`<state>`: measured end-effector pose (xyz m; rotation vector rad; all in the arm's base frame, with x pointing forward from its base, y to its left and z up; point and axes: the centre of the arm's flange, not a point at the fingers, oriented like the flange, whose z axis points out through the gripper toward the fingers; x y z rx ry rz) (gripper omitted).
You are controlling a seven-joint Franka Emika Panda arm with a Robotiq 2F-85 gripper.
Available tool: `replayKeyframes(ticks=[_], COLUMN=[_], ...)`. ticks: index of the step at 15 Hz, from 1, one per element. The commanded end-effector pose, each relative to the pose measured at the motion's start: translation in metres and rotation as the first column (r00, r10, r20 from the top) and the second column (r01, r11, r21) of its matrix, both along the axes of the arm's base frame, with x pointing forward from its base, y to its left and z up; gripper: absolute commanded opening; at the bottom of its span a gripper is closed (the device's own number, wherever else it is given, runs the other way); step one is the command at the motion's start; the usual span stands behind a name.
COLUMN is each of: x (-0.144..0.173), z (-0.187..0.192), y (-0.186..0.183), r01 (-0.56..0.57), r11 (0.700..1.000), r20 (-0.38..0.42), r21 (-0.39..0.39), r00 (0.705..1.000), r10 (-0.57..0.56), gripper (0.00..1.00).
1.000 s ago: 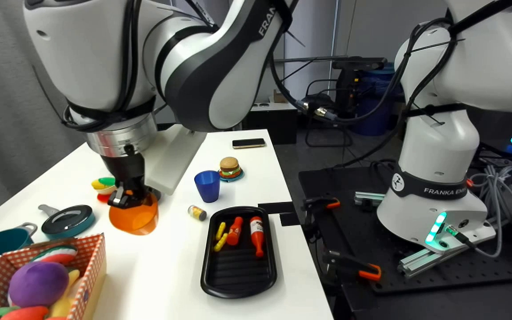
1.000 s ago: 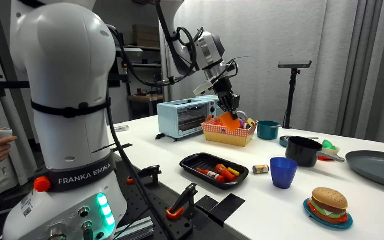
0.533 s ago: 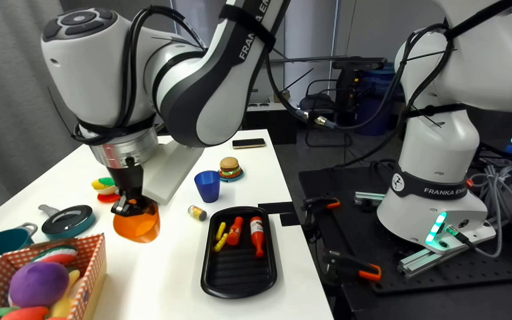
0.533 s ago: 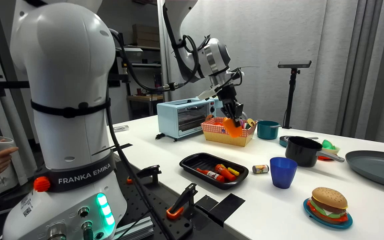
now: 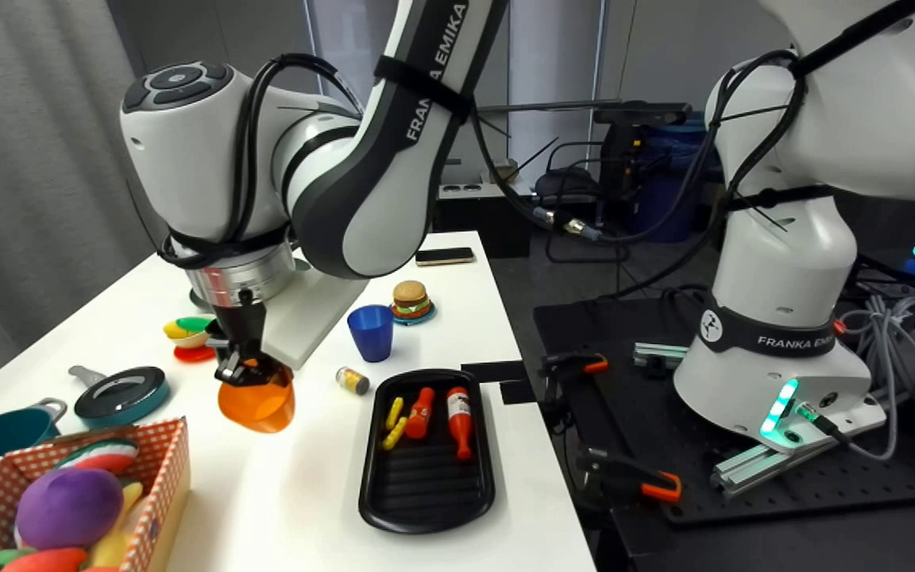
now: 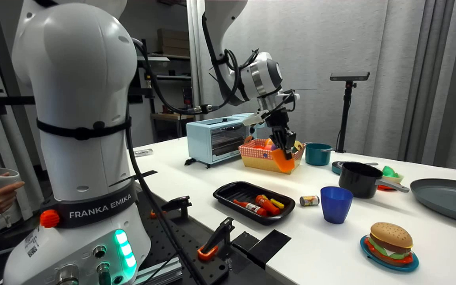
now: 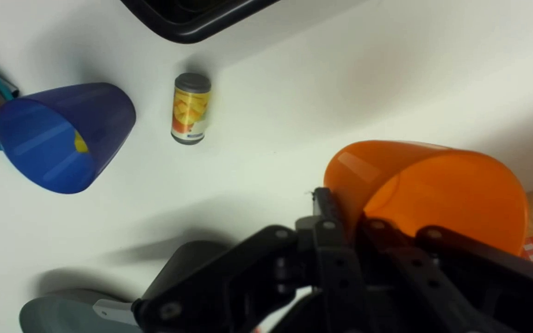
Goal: Pour the potato chips out of the orange cup and onto the black tray, pour the potato chips from the dark blue cup and onto the black tray
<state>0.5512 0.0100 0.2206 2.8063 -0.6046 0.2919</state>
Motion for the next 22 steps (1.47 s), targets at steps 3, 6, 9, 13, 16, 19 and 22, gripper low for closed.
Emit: replayKeyframes(ticks=[3, 6, 9, 13, 16, 19, 22], x=[0.013, 0.015, 0.016, 0.019, 0.02, 0.021, 0.021], z=[-0.017, -0.025, -0.032, -0.039, -0.042, -0.044, -0.044], y=[-0.006, -0.007, -0.011, -0.012, -0.013, -0.014, -0.016], r01=[0.036, 0.055, 0.083, 0.138, 0.165, 0.203, 0.231], r11=[0.998, 0.996, 0.993, 0.983, 0.976, 0.964, 0.955], r20=[0.022, 0.021, 0.023, 0.028, 0.025, 0.023, 0.02], r21=[0.053, 0.071, 0.088, 0.124, 0.144, 0.171, 0.188], r00=[0.999, 0.998, 0.996, 0.989, 0.985, 0.977, 0.971], r10=[-0.038, -0.057, -0.085, -0.143, -0.171, -0.21, -0.238], gripper=[0.02, 0.02, 0.02, 0.02, 0.02, 0.02, 0.02])
